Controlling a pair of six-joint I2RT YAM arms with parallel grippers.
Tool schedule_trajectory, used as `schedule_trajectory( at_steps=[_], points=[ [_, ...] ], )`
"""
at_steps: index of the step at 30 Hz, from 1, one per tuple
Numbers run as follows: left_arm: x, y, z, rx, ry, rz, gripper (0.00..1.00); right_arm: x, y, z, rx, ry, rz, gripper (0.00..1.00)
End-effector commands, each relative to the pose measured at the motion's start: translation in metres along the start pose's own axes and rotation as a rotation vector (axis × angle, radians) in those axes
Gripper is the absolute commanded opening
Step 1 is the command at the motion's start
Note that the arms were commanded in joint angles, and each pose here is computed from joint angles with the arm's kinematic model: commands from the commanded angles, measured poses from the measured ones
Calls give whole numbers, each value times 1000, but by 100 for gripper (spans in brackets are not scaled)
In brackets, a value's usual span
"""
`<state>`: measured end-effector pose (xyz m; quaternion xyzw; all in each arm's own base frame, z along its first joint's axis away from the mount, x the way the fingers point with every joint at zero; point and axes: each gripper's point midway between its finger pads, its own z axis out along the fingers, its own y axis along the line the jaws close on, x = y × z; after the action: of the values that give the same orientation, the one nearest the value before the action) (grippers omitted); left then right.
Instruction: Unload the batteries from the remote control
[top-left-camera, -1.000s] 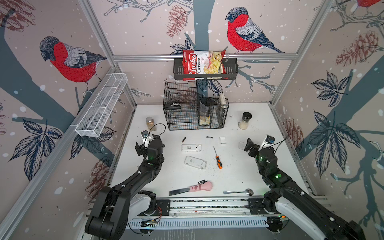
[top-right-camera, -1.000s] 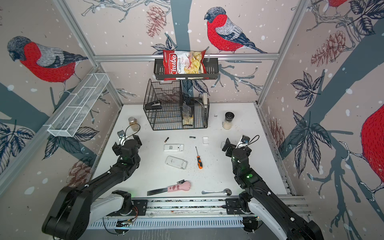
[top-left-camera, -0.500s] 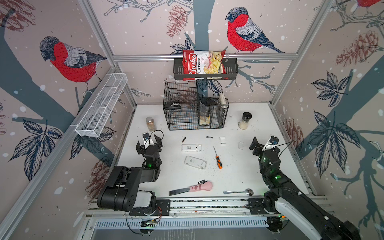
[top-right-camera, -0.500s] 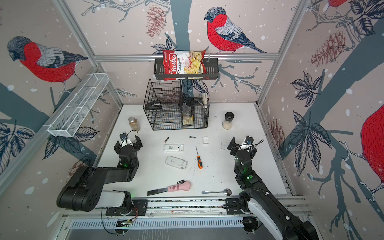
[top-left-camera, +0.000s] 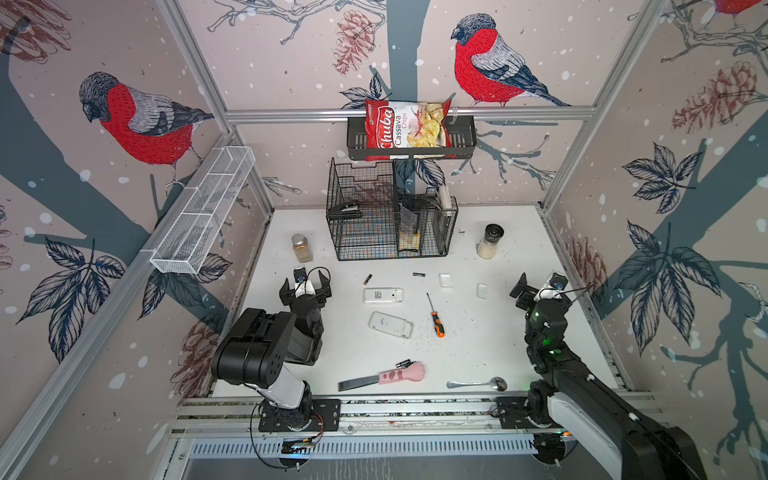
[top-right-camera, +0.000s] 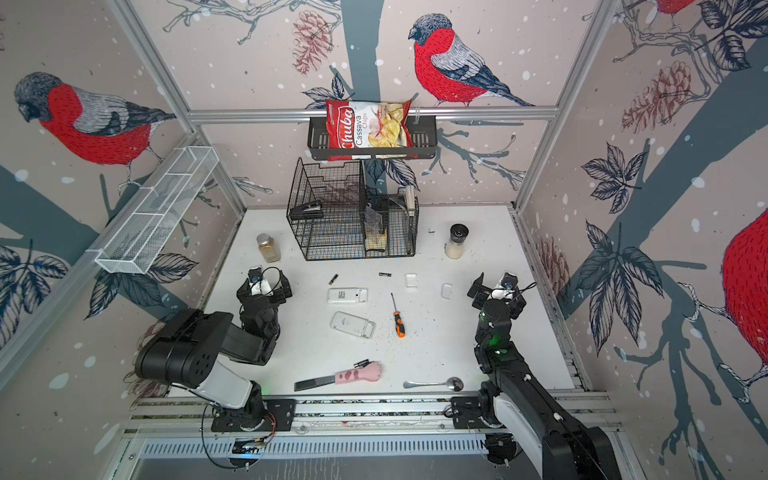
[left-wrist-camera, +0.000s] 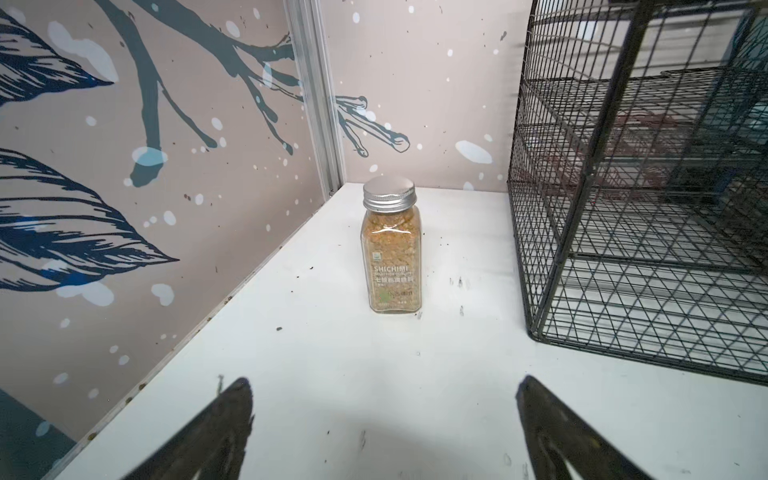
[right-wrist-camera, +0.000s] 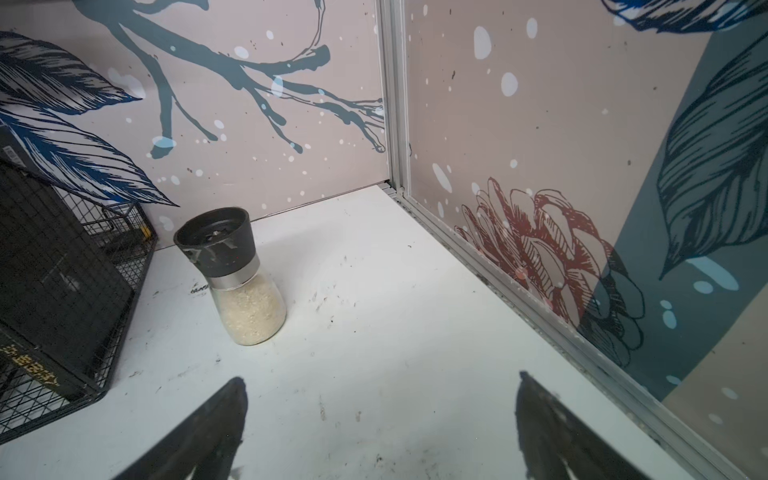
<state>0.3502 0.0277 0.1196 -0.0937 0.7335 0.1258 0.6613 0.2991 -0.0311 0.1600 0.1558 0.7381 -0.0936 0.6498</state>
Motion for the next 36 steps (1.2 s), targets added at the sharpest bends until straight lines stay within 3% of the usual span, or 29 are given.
schedule_trajectory(
  at_steps=[1, 6, 24, 36],
  points=[
    [-23, 0, 0, 4, -93, -31, 98, -18, 6, 6, -29, -76, 9, 100],
    [-17, 0, 11, -24, -40, -26, 98, -4, 4, 18, -21, -45, -9, 99],
    [-18, 0, 10, -25, -49, -26, 97, -5, 17, 33, -83, -98, -6, 100],
    [-18, 1, 10, -25, -47, -26, 98, 19, 19, 53, -116, -62, -7, 100]
  ],
)
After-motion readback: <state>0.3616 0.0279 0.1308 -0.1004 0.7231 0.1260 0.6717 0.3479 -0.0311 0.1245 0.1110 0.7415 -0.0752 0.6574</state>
